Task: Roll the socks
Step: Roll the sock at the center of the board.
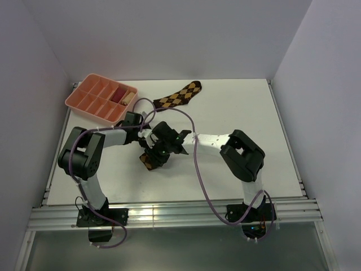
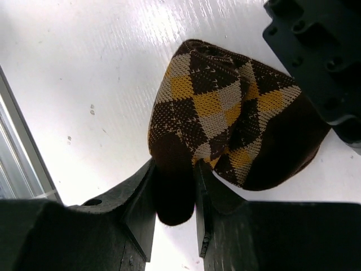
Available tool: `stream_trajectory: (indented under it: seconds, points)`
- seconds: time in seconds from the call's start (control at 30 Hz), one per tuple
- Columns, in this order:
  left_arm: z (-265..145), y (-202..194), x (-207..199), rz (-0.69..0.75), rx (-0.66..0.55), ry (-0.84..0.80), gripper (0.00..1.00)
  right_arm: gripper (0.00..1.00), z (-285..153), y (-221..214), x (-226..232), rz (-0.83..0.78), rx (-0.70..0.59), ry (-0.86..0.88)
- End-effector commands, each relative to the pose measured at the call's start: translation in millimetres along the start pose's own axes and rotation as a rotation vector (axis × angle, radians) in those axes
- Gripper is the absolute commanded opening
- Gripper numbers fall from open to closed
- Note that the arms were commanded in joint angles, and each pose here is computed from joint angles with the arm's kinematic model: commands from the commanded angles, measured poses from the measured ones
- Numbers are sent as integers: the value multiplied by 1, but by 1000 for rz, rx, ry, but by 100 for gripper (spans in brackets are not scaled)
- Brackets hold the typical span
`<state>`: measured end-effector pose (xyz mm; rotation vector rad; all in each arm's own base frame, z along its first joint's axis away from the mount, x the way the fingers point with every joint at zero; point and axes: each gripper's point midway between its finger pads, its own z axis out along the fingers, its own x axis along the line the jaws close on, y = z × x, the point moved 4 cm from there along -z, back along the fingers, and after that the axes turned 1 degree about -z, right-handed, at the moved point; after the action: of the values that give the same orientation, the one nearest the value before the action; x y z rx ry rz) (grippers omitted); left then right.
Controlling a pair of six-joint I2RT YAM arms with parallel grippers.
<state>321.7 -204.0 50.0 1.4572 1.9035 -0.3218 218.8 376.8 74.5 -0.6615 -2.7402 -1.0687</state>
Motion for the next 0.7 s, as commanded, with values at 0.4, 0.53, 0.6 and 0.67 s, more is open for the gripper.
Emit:
stream_trajectory:
  seconds: [0.4, 0.53, 0.6, 0.67]
  points:
    - [-46, 22, 7, 16, -109, 129, 51, 0, 7, -19, 0, 9, 18, -35]
    - [-86, 28, 8, -34, -237, 194, 54, 0, 5, -16, 0, 4, 10, -61]
    - [-96, 24, 13, -87, -286, 228, 55, 0, 5, -14, 2, -2, 7, -74]
    - [-108, 13, 19, -140, -327, 234, 55, 0, 6, -14, 3, -7, 12, -84]
